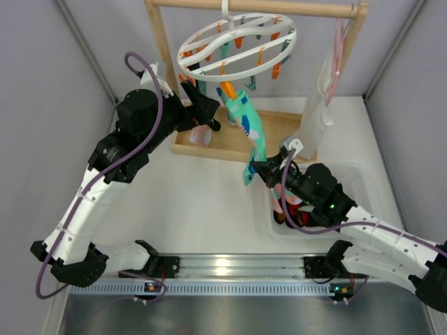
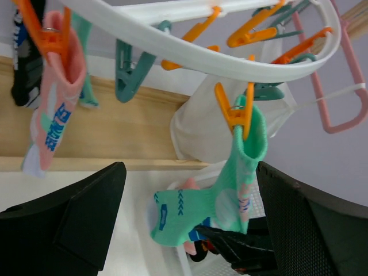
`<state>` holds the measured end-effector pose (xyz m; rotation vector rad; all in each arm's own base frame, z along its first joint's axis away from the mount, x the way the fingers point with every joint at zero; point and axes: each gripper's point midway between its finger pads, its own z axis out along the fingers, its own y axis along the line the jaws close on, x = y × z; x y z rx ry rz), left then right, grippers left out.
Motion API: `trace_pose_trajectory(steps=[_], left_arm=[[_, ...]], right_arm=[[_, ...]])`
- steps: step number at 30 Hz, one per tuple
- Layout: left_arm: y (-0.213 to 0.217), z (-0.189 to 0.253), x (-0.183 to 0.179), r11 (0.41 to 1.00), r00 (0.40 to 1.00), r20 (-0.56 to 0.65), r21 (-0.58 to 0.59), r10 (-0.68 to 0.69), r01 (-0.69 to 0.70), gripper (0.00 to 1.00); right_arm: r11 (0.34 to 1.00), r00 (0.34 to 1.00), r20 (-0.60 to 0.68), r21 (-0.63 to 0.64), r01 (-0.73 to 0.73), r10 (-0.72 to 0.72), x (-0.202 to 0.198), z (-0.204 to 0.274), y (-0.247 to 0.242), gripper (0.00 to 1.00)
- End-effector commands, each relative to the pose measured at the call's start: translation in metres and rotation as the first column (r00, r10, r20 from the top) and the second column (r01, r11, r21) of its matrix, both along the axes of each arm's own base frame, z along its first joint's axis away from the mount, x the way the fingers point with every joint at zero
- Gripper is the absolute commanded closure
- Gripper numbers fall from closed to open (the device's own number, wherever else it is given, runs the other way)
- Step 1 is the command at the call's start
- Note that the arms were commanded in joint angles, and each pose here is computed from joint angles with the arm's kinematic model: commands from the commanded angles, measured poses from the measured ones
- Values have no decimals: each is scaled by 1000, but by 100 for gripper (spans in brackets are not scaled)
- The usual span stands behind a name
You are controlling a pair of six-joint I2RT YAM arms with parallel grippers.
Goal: Remove the socks clipped to the hanger
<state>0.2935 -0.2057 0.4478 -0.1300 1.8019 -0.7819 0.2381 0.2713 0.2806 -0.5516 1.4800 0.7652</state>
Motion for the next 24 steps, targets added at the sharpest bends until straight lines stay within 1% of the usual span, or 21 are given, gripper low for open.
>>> trace_pose_trajectory(steps=[1, 2, 3, 5, 7, 11, 18, 19, 21, 22, 24], left_arm=[[-30, 61, -8, 985, 989, 121, -136, -88, 104, 2], [-41, 56, -1, 986, 989, 108, -126, -96, 110, 2], [-50, 60, -4, 985, 987, 119, -121, -111, 125, 2], [-59, 63, 2, 990, 989, 126, -108, -79, 93, 2], [-71, 63, 0, 989, 988, 123, -103, -90, 103, 2], [-71, 52, 15, 996, 994, 105, -86, -26, 35, 4], [-70, 36, 29, 999, 995, 93, -47, 29, -25, 8], [-70, 38, 32, 998, 993, 109, -54, 36, -30, 11], [-73, 36, 36, 999, 992, 123, -39, 37, -33, 12], [-74, 35, 42, 998, 990, 129, -34, 52, -48, 15], [-75, 32, 47, 998, 990, 131, -23, 59, -56, 18]], right_arm=[[1000, 999, -27, -1, -20, 20, -4, -3, -3, 100], [999, 999, -30, -4, -39, 39, -7, -5, 0, 100], [999, 998, -35, 0, -49, 49, -8, -4, 1, 100], [997, 996, -40, 0, -78, 78, -11, -5, 4, 100], [996, 995, -45, 9, -92, 92, -12, -3, 6, 100], [995, 994, -47, 15, -100, 100, -13, -3, 7, 100], [992, 991, -38, 18, -126, 126, -18, 0, 8, 100], [990, 990, -36, 19, -138, 138, -19, 0, 9, 100], [989, 988, -40, 18, -148, 149, -20, -1, 12, 100], [988, 987, -36, 21, -153, 154, -20, 0, 12, 100], [988, 987, -41, 19, -153, 154, -20, -1, 13, 100]])
